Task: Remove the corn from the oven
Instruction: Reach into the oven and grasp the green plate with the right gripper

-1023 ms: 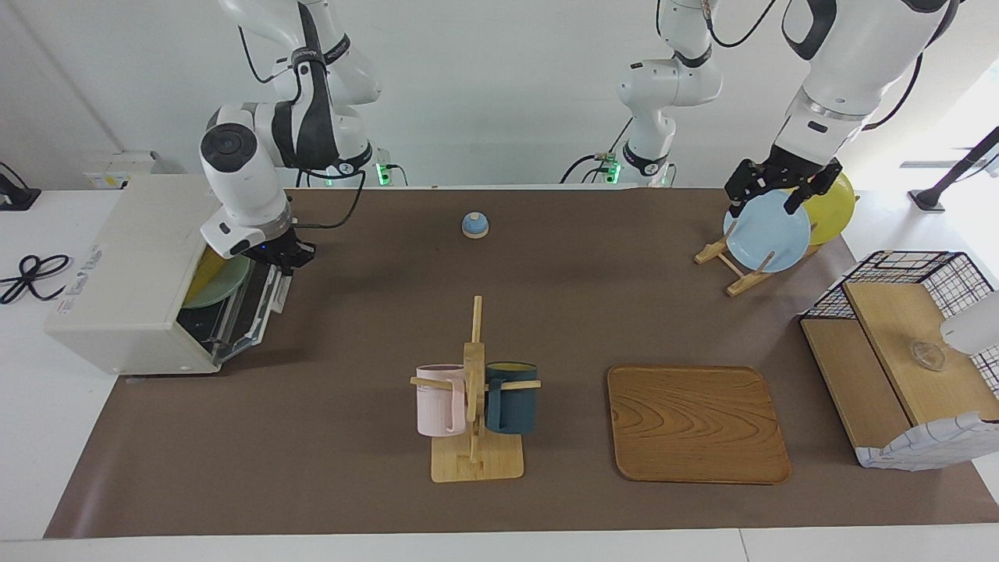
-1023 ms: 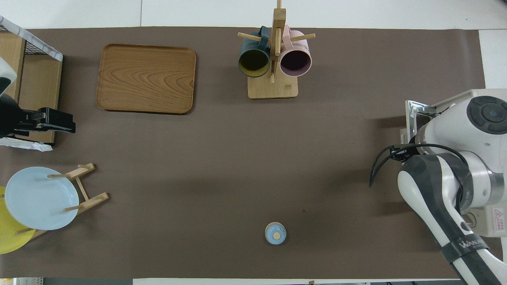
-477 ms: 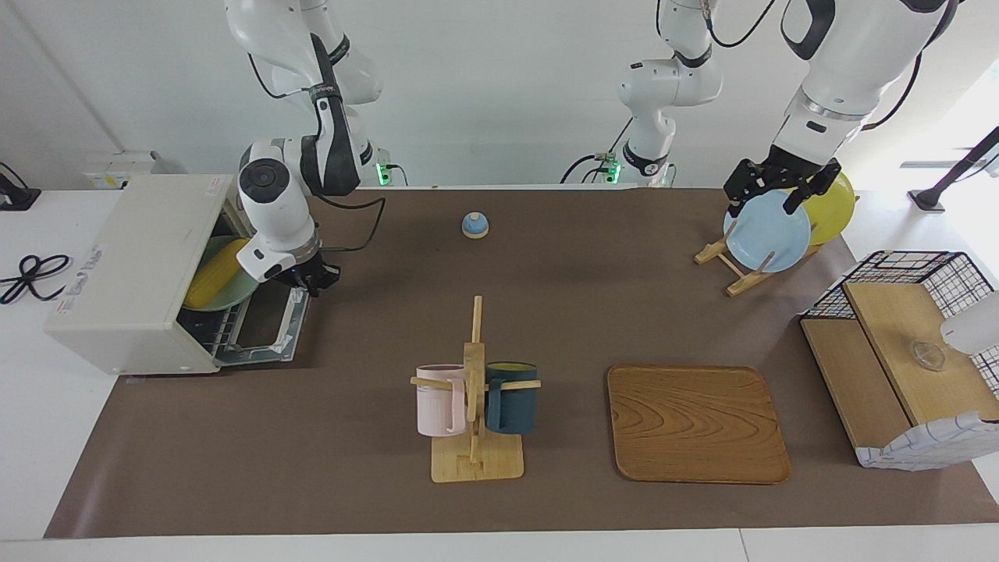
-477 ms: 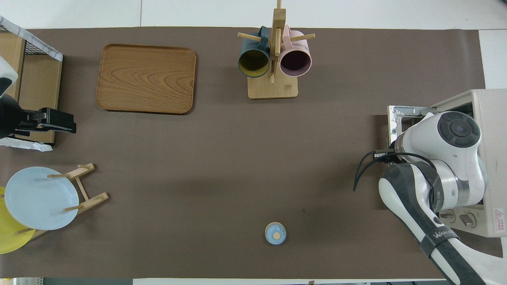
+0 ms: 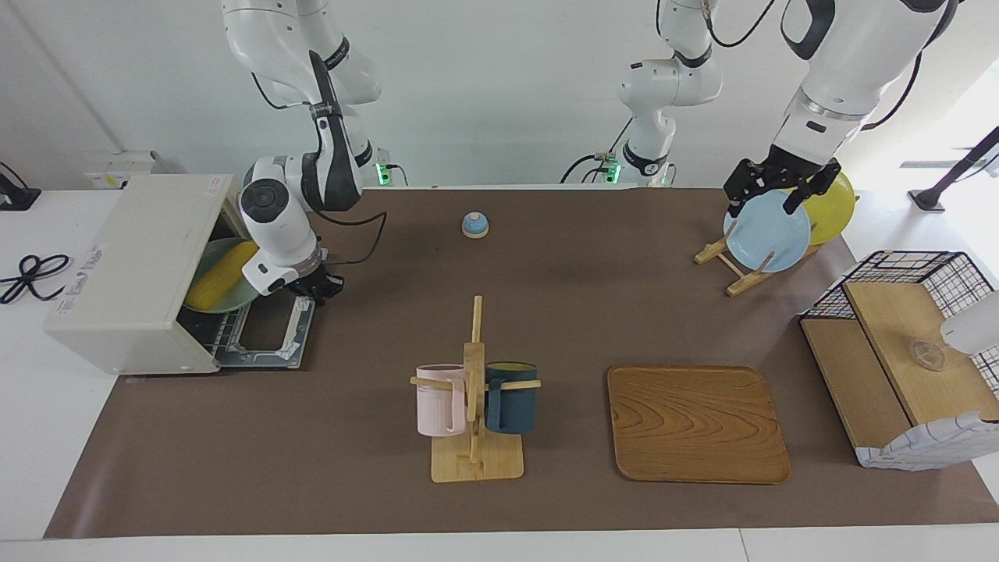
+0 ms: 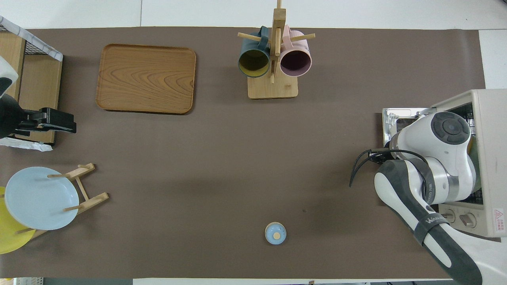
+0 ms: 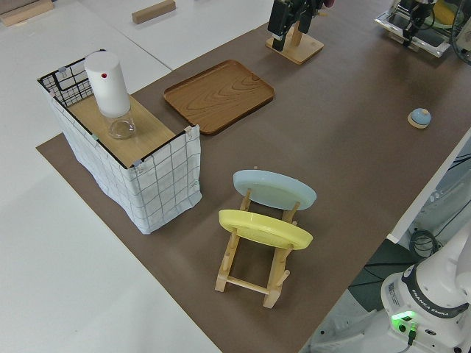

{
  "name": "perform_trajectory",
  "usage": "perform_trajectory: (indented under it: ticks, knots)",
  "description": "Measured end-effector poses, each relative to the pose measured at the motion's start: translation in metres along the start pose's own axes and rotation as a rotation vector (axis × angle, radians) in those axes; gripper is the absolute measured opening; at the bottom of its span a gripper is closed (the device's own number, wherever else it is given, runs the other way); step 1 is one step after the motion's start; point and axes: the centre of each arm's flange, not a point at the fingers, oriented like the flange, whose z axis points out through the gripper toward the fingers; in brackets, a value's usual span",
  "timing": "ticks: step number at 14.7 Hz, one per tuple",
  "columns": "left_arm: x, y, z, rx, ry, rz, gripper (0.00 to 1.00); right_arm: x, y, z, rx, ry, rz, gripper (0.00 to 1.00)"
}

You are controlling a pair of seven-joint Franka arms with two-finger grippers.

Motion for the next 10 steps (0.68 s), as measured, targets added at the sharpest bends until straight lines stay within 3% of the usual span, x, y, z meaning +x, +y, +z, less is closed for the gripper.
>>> perform_trajectory:
  ticks: [10]
  knots:
    - [0.0,0.0,0.0,0.0,0.0,0.0,1.0,-0.006,-0.065,-0.016,-0.024,-0.02,0.035,0.01]
